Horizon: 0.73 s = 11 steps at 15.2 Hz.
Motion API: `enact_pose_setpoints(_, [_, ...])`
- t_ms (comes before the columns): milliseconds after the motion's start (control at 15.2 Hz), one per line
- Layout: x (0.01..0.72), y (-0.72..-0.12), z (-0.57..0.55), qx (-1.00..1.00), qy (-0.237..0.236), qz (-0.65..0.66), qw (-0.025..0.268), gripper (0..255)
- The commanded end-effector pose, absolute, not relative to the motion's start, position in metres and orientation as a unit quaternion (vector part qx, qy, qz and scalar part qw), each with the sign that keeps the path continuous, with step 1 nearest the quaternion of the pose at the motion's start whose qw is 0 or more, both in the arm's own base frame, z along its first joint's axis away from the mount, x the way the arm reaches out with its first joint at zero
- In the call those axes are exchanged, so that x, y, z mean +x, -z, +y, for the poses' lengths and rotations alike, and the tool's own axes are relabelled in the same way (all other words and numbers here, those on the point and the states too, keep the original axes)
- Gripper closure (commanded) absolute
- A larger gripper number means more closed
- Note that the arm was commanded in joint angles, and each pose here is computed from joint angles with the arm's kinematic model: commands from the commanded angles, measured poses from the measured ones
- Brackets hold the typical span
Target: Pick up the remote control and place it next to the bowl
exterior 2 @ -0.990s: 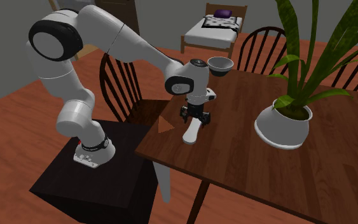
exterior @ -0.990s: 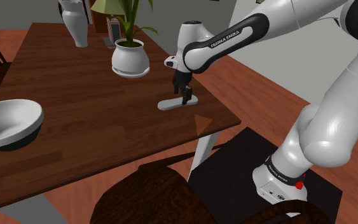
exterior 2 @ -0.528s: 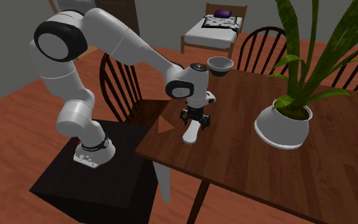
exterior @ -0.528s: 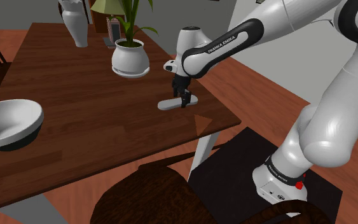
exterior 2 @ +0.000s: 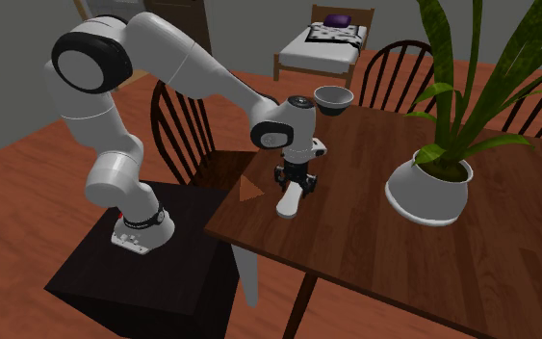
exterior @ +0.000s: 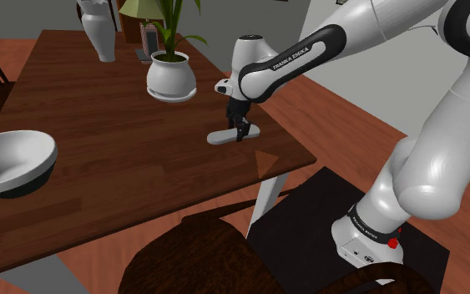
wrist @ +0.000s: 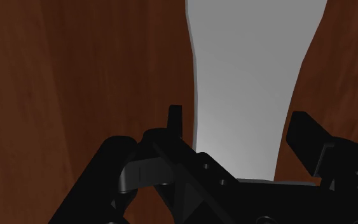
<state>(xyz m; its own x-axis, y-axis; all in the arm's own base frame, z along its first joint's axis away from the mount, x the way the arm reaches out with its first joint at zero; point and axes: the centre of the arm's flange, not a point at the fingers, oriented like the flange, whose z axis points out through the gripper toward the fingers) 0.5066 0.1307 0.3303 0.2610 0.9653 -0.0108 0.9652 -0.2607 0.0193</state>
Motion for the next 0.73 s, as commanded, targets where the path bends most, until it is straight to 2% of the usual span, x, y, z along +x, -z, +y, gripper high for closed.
enact_pose_setpoints(0, [0.507, -0.330, 0.131, 0.794, -0.002, 0.608, 0.011, 255])
enact_pose_setpoints(264, [0.507, -0.330, 0.131, 0.794, -0.002, 0.608, 0.011, 255])
enact_pose_setpoints(660, [0.507, -0.362, 0.131, 0.794, -0.002, 0.608, 0.011, 255])
